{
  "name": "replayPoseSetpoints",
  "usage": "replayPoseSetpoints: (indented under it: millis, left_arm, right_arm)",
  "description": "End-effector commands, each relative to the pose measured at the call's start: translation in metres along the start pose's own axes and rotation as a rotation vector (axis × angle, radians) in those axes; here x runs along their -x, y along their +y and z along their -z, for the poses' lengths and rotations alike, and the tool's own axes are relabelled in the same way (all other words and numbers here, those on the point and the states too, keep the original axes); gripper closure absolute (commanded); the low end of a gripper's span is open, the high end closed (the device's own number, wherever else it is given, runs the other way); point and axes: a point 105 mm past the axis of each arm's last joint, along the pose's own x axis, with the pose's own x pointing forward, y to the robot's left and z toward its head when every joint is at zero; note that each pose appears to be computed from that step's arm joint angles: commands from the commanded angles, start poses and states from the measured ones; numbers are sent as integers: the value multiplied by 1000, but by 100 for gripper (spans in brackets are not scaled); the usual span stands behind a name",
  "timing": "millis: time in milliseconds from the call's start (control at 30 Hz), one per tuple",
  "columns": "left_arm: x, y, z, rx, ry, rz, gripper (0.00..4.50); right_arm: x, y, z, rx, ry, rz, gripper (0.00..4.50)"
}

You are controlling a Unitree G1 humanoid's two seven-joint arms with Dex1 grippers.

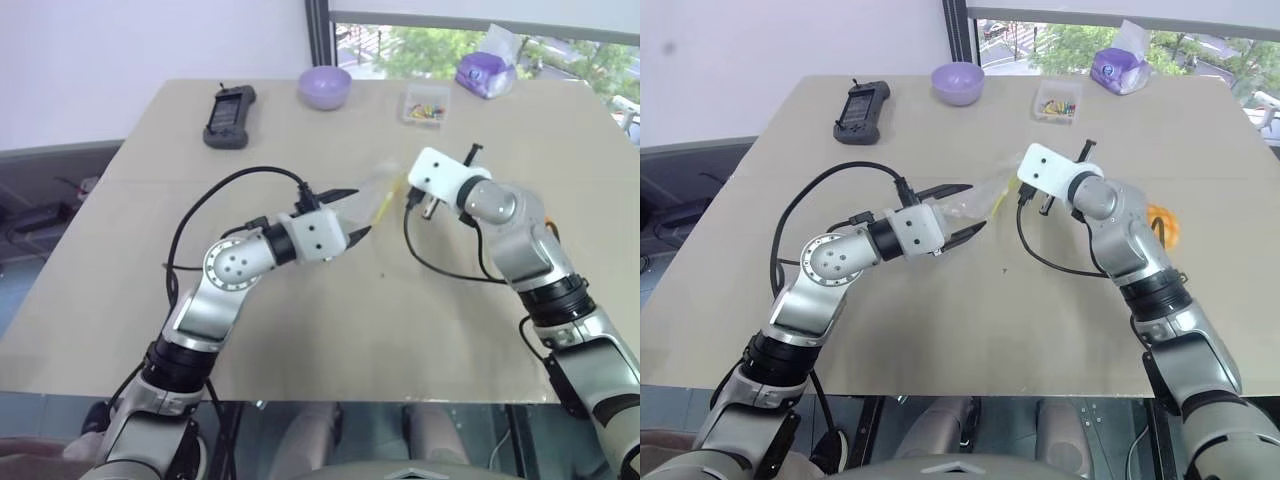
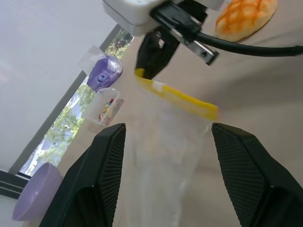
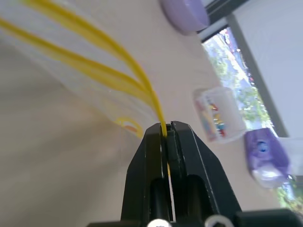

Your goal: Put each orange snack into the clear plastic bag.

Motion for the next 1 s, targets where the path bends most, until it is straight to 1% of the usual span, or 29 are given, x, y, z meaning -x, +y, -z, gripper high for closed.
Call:
replayPoseSetpoints:
  millis: [33,100,200,400,600,733,867,1000]
  left_arm:
    - [2,2,-14,-21,-45,-6,143]
    - [2,3,-17,-17,-56,-7,143]
    - [1,5,-13,-30,-38,-22,143]
    - [-4,10,-3,-93,6,-55,143]
    - [-11,11,1,-134,12,-60,143]
    - [-15,6,-4,-108,-20,-43,143]
    - [-15,-3,-14,-38,-65,-6,143]
    - [-15,-6,-13,-20,-61,14,143]
  right_arm:
    - [8,-17,-7,30,-7,55,450]
    - [8,-17,-3,37,12,56,450]
    - [8,-15,3,36,32,48,450]
    - [8,-4,-9,21,-1,-2,450]
    - [8,3,-13,5,-5,-33,450]
    - [8,5,-14,-12,-1,-40,450]
    - [6,2,-15,-28,7,-18,450]
    - [5,1,-15,-39,12,-7,450]
